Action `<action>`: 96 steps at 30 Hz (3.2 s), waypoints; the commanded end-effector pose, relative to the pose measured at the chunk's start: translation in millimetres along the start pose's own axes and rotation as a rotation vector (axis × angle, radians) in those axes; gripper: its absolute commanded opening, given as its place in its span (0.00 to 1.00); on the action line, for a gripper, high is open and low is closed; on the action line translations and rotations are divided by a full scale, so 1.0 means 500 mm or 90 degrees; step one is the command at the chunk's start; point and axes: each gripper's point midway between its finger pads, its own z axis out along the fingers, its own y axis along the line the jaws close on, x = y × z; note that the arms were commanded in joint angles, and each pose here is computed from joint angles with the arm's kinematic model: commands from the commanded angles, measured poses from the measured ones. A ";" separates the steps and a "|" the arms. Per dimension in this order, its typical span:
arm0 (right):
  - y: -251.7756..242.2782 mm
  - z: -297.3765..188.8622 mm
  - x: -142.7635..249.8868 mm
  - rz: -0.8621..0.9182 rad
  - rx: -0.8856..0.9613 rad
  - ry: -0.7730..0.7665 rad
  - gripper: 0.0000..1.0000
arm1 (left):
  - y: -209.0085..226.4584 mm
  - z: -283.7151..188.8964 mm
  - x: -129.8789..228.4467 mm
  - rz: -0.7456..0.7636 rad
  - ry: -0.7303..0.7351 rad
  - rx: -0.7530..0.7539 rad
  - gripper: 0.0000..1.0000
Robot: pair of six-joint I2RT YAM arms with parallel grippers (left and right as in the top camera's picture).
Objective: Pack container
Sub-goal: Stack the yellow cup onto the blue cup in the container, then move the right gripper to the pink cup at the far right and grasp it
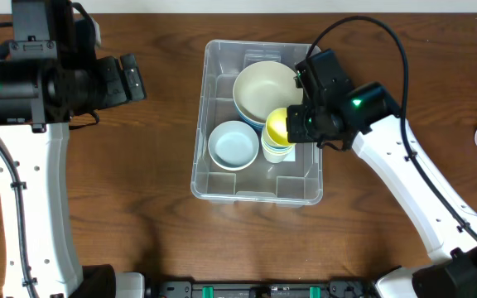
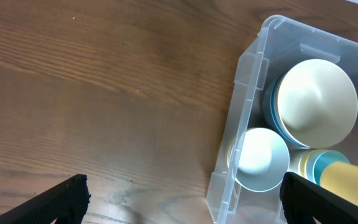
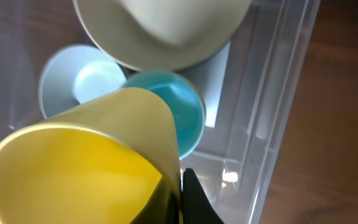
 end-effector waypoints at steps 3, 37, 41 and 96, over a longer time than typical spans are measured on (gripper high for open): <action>-0.005 -0.002 -0.002 0.001 0.016 -0.007 0.45 | 0.007 0.001 0.000 0.000 0.000 -0.009 0.98; -0.884 -0.176 -0.060 0.445 0.250 -0.271 0.99 | 0.007 0.001 0.000 0.000 0.000 -0.009 0.98; -0.934 -0.130 -0.044 0.438 0.201 -0.261 0.99 | 0.007 0.001 0.000 0.000 0.000 -0.009 0.98; -0.981 0.037 -0.019 0.458 -0.004 -0.244 0.11 | 0.007 0.001 0.000 0.000 0.000 -0.009 0.98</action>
